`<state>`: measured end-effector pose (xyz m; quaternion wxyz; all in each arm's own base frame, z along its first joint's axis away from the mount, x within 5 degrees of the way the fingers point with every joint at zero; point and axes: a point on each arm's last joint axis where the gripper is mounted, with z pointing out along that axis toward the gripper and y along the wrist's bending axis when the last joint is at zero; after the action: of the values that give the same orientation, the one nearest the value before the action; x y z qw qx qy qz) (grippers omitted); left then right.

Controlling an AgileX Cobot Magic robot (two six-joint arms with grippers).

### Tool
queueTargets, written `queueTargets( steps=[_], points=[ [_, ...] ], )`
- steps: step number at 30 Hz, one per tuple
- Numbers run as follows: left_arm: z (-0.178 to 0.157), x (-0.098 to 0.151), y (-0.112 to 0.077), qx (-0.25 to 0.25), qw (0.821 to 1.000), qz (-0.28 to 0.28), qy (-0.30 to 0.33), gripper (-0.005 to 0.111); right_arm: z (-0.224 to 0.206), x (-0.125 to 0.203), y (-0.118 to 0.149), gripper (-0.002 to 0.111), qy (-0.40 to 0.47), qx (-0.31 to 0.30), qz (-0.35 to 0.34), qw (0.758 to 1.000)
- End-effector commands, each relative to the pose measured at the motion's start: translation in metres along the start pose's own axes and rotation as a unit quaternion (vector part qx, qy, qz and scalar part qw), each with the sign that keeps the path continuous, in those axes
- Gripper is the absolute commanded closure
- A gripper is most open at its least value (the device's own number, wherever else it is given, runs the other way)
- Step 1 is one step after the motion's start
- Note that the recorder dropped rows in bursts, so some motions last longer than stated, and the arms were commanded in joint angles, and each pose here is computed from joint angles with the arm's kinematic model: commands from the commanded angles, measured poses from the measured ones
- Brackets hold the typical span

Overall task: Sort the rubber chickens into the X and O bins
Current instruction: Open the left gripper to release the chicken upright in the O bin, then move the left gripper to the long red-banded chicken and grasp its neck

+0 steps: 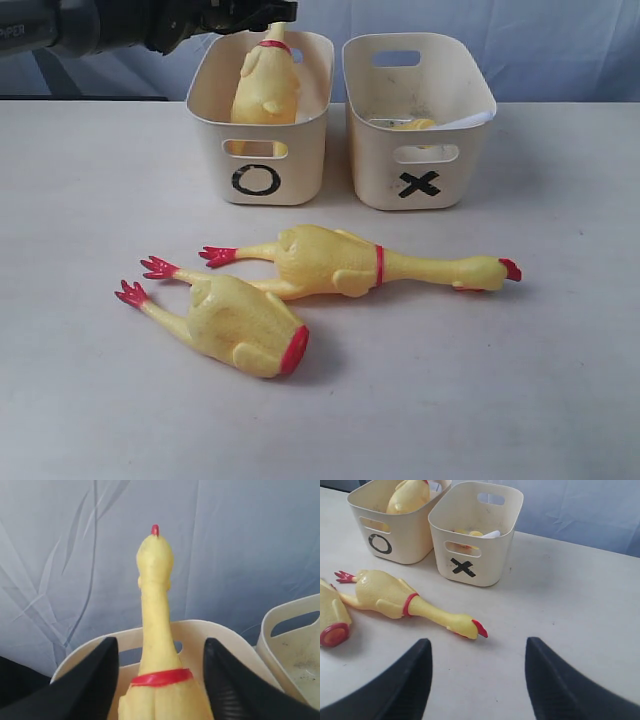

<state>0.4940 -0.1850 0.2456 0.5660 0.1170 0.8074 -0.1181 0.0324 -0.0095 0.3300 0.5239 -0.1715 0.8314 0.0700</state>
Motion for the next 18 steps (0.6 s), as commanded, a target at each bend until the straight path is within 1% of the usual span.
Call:
queueTargets(
  steps=[1, 4, 11, 14, 18],
  points=[
    [-0.001, -0.004, -0.001, 0.003, 1.0, -0.007, -0.01, 0.05, 0.0, 0.0, 0.0, 0.055, -0.009, -0.004, -0.002, 1.0],
    [-0.003, -0.007, -0.001, 0.003, 1.0, -0.007, -0.011, 0.05, 0.0, 0.0, 0.0, 0.055, -0.009, -0.004, -0.002, 1.0],
    [-0.019, -0.028, -0.001, -0.002, 1.0, -0.003, -0.022, 0.05, 0.0, -0.001, 0.0, 0.055, -0.011, -0.005, -0.002, 1.0],
    [-0.027, -0.034, 0.001, -0.013, 1.0, 0.007, -0.007, 0.05, 0.0, -0.001, 0.0, 0.055, -0.011, -0.005, -0.002, 1.0],
    [-0.045, -0.044, 0.007, -0.048, 0.997, 0.05, 0.032, 0.05, 0.0, -0.001, 0.0, 0.055, -0.011, -0.005, -0.002, 1.0]
  ],
)
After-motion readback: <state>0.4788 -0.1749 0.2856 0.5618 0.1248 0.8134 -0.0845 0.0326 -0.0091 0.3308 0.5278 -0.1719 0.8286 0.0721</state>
